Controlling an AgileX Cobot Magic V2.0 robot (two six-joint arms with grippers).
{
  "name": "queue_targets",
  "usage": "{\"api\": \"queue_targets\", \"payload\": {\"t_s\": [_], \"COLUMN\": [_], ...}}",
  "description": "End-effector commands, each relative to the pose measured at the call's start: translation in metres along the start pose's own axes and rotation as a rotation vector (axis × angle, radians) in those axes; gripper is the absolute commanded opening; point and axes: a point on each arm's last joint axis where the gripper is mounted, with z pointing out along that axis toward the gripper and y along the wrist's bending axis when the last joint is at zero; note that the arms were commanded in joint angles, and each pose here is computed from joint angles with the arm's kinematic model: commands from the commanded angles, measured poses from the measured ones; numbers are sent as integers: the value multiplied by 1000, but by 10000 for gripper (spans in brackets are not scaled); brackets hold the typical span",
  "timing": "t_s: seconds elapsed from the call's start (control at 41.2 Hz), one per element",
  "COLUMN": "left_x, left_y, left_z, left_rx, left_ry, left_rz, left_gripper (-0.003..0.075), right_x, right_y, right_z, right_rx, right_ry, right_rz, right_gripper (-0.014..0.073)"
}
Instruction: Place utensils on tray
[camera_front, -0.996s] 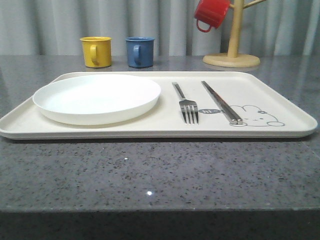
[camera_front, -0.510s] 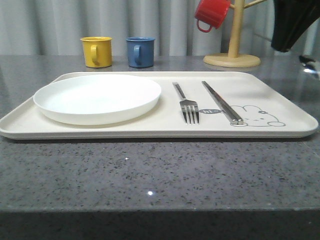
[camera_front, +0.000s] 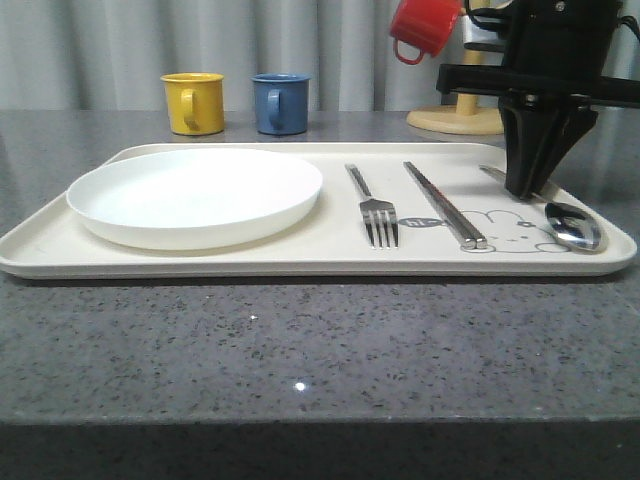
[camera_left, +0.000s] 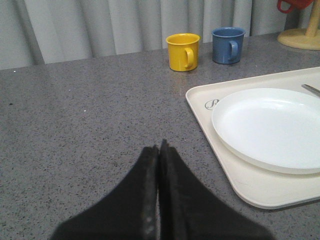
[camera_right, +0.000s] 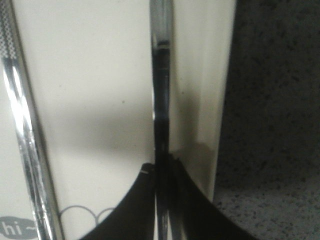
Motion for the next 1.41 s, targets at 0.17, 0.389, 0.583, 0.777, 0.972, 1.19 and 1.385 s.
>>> {"api": "queue_targets", "payload": {"t_s": [0.17, 0.389, 0.583, 0.777, 0.972, 1.19, 1.385], "left_x": [-16, -16, -16, -16, -16, -16, -16], "left_y": [3, 3, 3, 3, 3, 3, 3], "left_z": [-2, -2, -2, -2, -2, -2, -2], "left_rx": [-20, -20, -20, -20, -20, -20, -20], "left_ry": [-101, -101, -101, -101, -101, -101, -101], "left_rz": [-23, -23, -23, -23, -23, -23, -23], "left_gripper": [-18, -18, -18, -18, -18, -18, -18], "right_x": [3, 7, 26, 58, 89, 129, 174], "right_y": [2, 4, 7, -2, -12, -23, -40], "right_z": [-27, -50, -118, -170, -194, -191, -164], "right_rx": [-19, -28, -57, 4, 36, 17, 5], "right_ry": [-64, -95, -265, -398, -483, -638, -830], "right_rz": [-10, -21, -97, -179, -198, -241, -261], "right_gripper": [229, 247, 246, 148, -46, -67, -67]}}
